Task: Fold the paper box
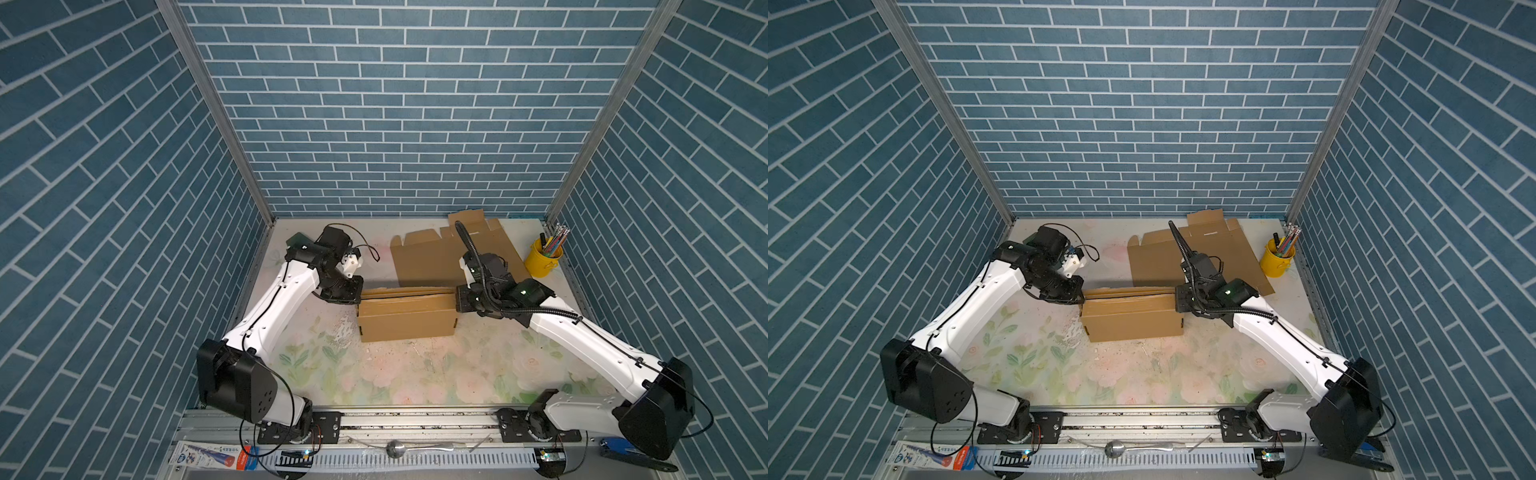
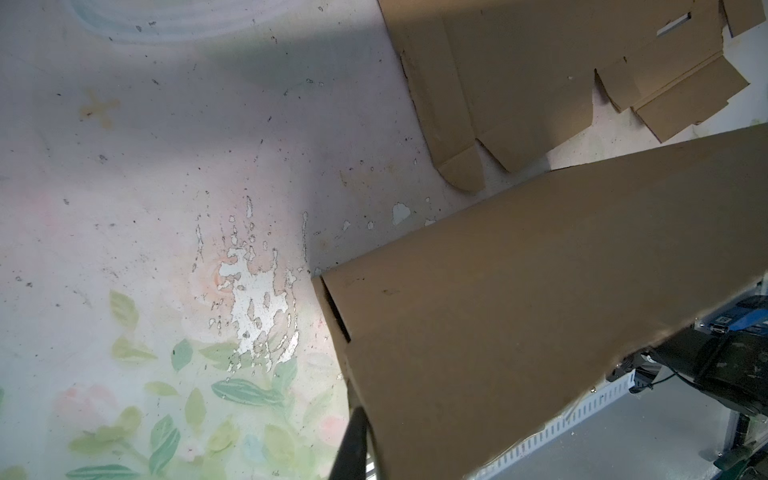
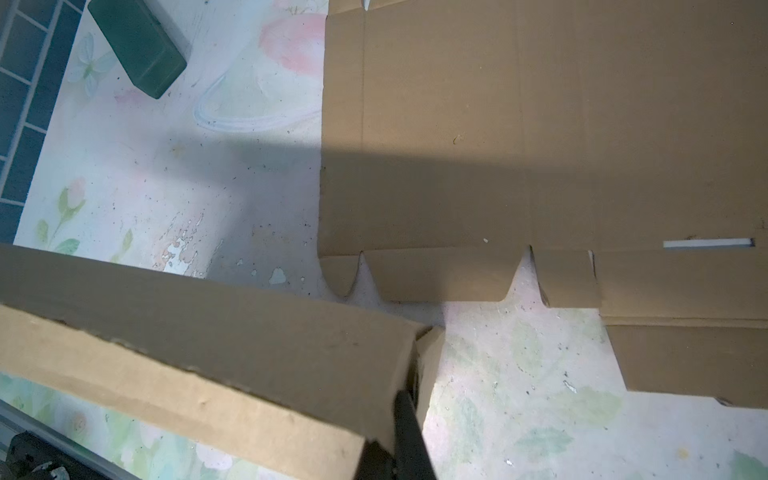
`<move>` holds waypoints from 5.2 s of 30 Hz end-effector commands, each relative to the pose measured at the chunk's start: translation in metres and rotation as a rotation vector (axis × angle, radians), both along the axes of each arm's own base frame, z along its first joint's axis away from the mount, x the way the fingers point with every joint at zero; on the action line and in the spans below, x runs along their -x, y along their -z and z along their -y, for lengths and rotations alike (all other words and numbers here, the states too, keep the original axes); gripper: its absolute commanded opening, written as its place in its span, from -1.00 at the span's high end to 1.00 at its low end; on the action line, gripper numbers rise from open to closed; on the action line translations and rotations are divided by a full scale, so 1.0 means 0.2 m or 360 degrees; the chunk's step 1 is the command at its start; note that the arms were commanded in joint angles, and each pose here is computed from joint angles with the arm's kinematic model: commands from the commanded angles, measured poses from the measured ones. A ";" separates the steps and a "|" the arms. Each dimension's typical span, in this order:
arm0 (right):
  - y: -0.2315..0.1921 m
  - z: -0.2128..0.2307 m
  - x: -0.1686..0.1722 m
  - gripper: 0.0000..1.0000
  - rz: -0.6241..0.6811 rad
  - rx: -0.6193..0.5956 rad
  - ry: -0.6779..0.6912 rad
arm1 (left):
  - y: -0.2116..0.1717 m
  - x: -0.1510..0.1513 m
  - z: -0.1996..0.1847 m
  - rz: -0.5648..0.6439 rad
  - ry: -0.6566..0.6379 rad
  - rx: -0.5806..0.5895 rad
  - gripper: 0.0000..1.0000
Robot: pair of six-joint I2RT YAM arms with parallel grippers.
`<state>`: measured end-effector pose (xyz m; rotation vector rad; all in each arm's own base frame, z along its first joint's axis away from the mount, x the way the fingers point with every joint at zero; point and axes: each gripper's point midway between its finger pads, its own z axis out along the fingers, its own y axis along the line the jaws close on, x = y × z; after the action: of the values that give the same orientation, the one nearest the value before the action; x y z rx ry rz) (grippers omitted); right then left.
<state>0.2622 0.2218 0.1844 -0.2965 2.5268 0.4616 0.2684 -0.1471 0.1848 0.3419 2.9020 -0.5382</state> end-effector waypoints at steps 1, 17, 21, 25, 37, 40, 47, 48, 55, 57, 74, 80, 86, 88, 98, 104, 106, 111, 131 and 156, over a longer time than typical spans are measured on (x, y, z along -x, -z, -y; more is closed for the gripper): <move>0.16 0.05 0.12 1.00 -0.0194 0.0090 0.0016 | -0.01 0.02 -0.01 -0.0049 0.0026 0.0003 0.78; 0.16 0.05 0.12 1.00 -0.0203 0.0084 0.0012 | 0.00 0.02 -0.11 0.0025 0.0030 -0.0174 0.68; 0.16 0.04 0.12 1.00 -0.0207 0.0084 0.0008 | -0.01 0.00 -0.12 0.0078 0.0042 -0.0191 0.63; 0.17 0.04 0.12 1.00 -0.0207 0.0088 0.0009 | -0.03 0.00 -0.12 0.0125 0.0073 -0.0191 0.46; 0.16 0.04 0.12 1.00 -0.0205 0.0085 0.0010 | -0.01 0.00 -0.10 0.0211 0.0089 -0.0137 0.49; 0.16 0.04 0.12 1.00 -0.0209 0.0087 0.0011 | 0.00 0.00 -0.10 0.0214 0.0089 -0.0138 0.56; 0.16 0.04 0.12 1.00 -0.0205 0.0090 0.0016 | 0.03 -0.01 -0.08 0.0211 0.0081 -0.0124 0.66; 0.16 0.04 0.12 1.00 -0.0204 0.0089 0.0015 | 0.03 -0.01 -0.08 0.0210 0.0080 -0.0120 0.68; 0.17 0.04 0.12 1.00 -0.0208 0.0092 0.0013 | -0.01 -0.01 -0.08 0.0203 0.0064 -0.0117 0.90; 0.16 0.05 0.12 1.00 -0.0203 0.0095 0.0016 | -0.03 0.00 -0.09 0.0184 0.0055 -0.0124 0.97; 0.03 0.06 0.09 1.00 -0.0061 0.0210 0.0004 | -0.12 0.01 -0.05 0.0068 0.0070 -0.0090 1.00; 0.08 0.02 0.11 1.00 -0.0130 0.0158 -0.0039 | -0.05 0.03 -0.04 0.0027 0.0065 -0.0063 0.99; 0.06 -0.01 0.13 0.89 -0.0149 0.0064 -0.0037 | 0.00 0.04 -0.07 -0.0002 0.0078 -0.0128 1.00; 0.05 -0.02 0.14 0.83 -0.0160 0.0057 -0.0037 | -0.01 0.03 -0.07 0.0005 0.0077 -0.0128 1.00; 0.08 0.00 0.16 0.55 -0.0213 0.0080 -0.0035 | 0.00 0.04 -0.07 0.0006 0.0085 -0.0131 1.00; 0.01 -0.04 0.17 0.31 -0.0228 -0.0014 -0.0067 | 0.00 0.03 -0.07 0.0009 0.0087 -0.0132 0.99; -0.02 -0.05 0.18 0.22 -0.0261 -0.0083 -0.0072 | 0.01 0.02 -0.07 0.0005 0.0092 -0.0137 1.00; -0.01 -0.05 0.21 -0.04 -0.0335 -0.0161 -0.0057 | 0.01 0.01 -0.07 0.0002 0.0097 -0.0140 1.00; 0.17 -0.03 0.16 0.26 -0.0430 -0.0060 0.0030 | -0.04 -0.01 -0.05 -0.0023 0.0146 -0.0138 1.00; 0.21 -0.01 0.14 0.41 -0.0425 -0.0051 0.0074 | 0.04 0.03 -0.05 -0.0087 0.0121 -0.0119 1.00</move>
<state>0.2420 0.2385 0.1715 -0.2208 2.6837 0.6486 0.2725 -0.1342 0.1849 0.4595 2.9430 -0.4099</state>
